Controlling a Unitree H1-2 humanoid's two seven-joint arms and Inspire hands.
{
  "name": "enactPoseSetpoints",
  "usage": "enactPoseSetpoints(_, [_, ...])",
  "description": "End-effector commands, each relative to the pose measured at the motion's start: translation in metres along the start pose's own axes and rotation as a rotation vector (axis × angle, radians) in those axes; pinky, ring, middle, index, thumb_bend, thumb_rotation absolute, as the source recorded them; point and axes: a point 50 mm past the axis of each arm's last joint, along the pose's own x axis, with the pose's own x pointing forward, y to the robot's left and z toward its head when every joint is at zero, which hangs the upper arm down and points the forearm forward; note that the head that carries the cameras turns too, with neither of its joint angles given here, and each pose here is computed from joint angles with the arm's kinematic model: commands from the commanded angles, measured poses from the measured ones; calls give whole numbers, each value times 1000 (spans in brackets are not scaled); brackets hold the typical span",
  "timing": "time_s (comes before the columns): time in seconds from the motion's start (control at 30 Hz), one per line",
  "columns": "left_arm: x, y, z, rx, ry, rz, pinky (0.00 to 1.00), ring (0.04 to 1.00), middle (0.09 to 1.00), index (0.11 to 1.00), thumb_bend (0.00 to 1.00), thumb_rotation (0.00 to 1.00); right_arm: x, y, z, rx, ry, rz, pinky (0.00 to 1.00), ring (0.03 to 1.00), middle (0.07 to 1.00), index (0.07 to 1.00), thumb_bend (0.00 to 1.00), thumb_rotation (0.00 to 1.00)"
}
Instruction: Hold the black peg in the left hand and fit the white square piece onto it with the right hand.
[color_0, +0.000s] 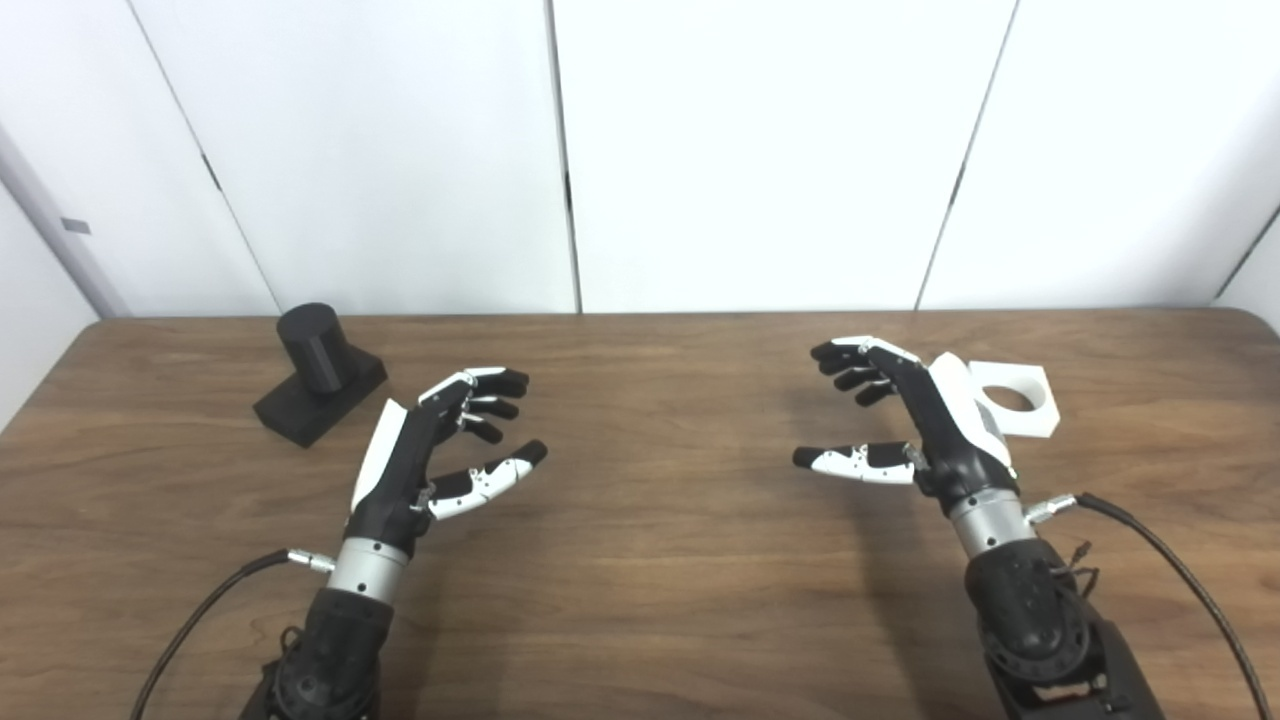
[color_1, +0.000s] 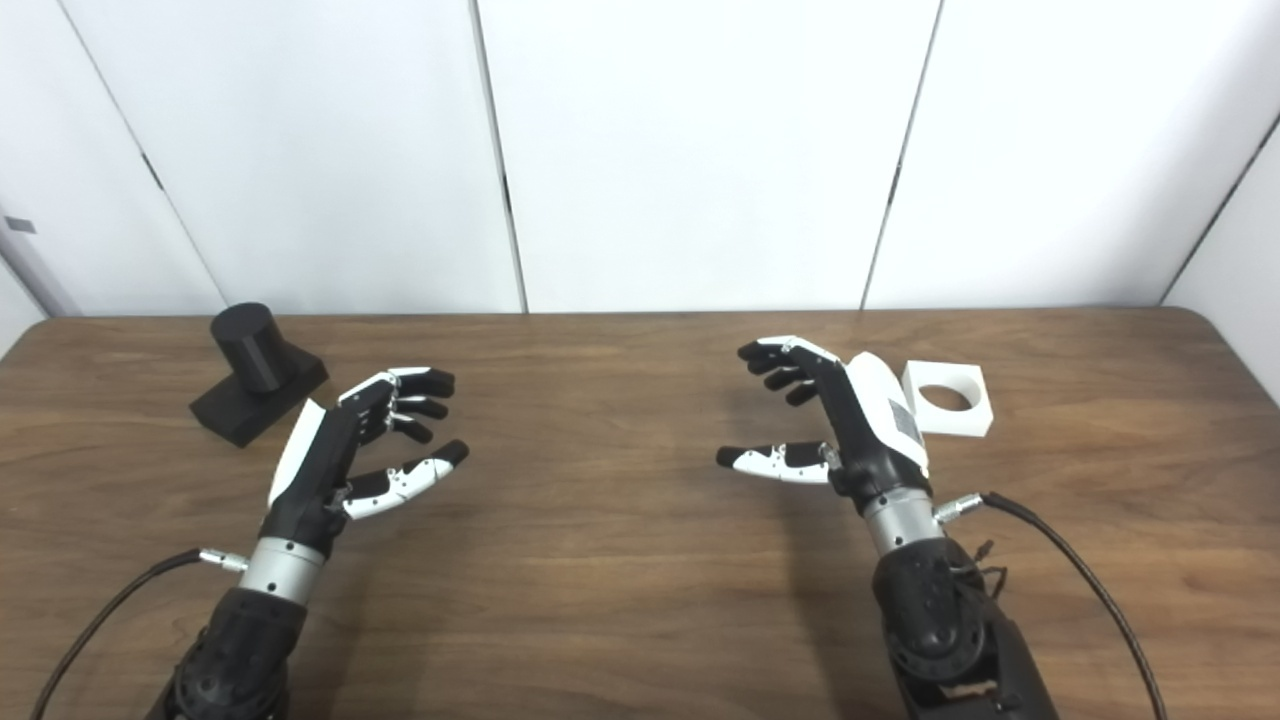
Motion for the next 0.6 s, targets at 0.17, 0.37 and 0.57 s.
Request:
enactPoseSetpoints(0.17, [10, 9, 12, 5, -78, 22, 562, 680, 729, 706, 606, 142, 7, -11, 13, -20, -66, -46, 593, 668, 698, 704, 614, 152])
enactPoseSetpoints(0.37, [10, 9, 12, 20, -83, 21, 541, 669, 727, 706, 604, 160, 7, -11, 13, -17, -56, -46, 599, 670, 700, 707, 614, 154])
enactPoseSetpoints(0.57, [10, 9, 12, 9, -83, 19, 549, 674, 730, 706, 601, 145, 8, -11, 14, -18, -60, -44, 596, 672, 701, 706, 613, 156])
